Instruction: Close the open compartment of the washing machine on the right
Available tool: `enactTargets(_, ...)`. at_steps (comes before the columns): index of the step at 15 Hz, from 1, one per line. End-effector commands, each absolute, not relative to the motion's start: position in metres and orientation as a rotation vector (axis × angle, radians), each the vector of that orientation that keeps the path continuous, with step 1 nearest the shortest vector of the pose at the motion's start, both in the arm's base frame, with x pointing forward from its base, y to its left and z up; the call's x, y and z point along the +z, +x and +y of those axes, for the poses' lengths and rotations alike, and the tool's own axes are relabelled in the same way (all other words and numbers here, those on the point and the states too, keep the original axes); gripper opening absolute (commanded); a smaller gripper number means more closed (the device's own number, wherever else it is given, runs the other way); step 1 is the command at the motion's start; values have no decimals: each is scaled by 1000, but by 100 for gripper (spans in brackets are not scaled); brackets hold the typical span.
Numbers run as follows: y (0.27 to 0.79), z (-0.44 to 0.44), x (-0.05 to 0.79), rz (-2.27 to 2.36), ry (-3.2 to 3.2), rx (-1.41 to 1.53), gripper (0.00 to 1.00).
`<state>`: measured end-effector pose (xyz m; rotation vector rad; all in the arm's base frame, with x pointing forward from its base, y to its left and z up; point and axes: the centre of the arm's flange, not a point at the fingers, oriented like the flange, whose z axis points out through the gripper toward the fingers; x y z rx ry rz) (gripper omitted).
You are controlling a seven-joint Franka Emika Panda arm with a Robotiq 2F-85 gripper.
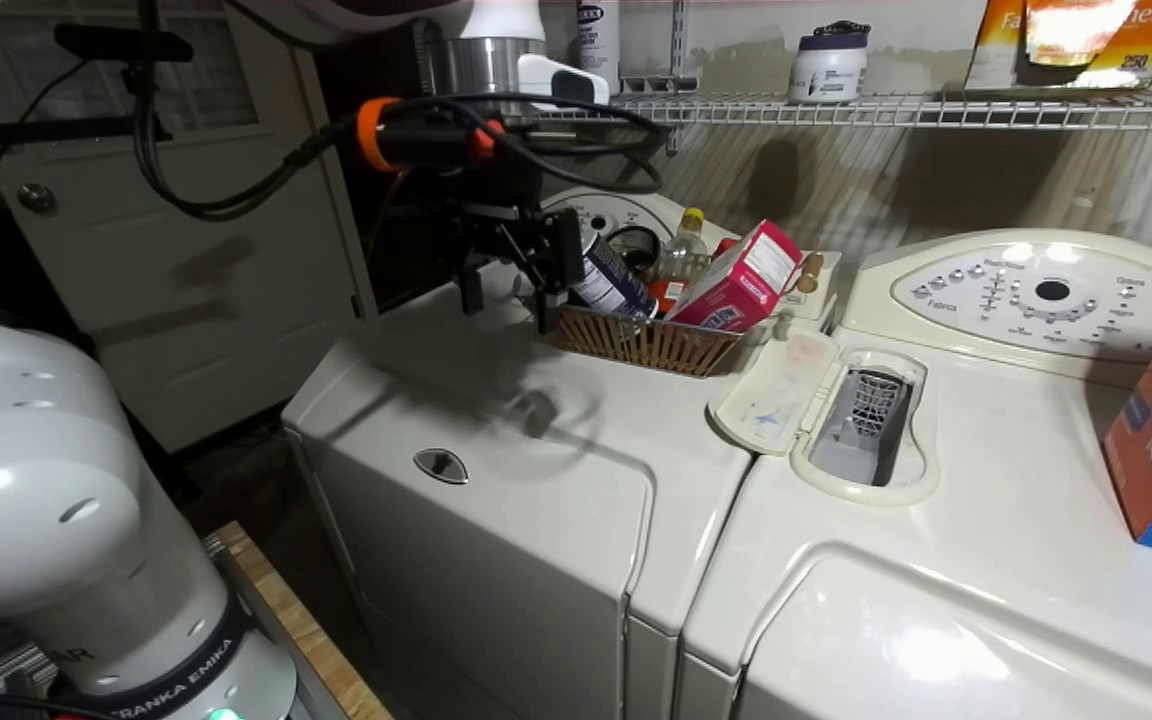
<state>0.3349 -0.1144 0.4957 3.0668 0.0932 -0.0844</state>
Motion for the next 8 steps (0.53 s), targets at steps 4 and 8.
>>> enactTargets(4, 382, -67, 458, -312, 2882, 61, 100)
enactTargets(8, 402, -81, 429, -474, 2740, 192, 100)
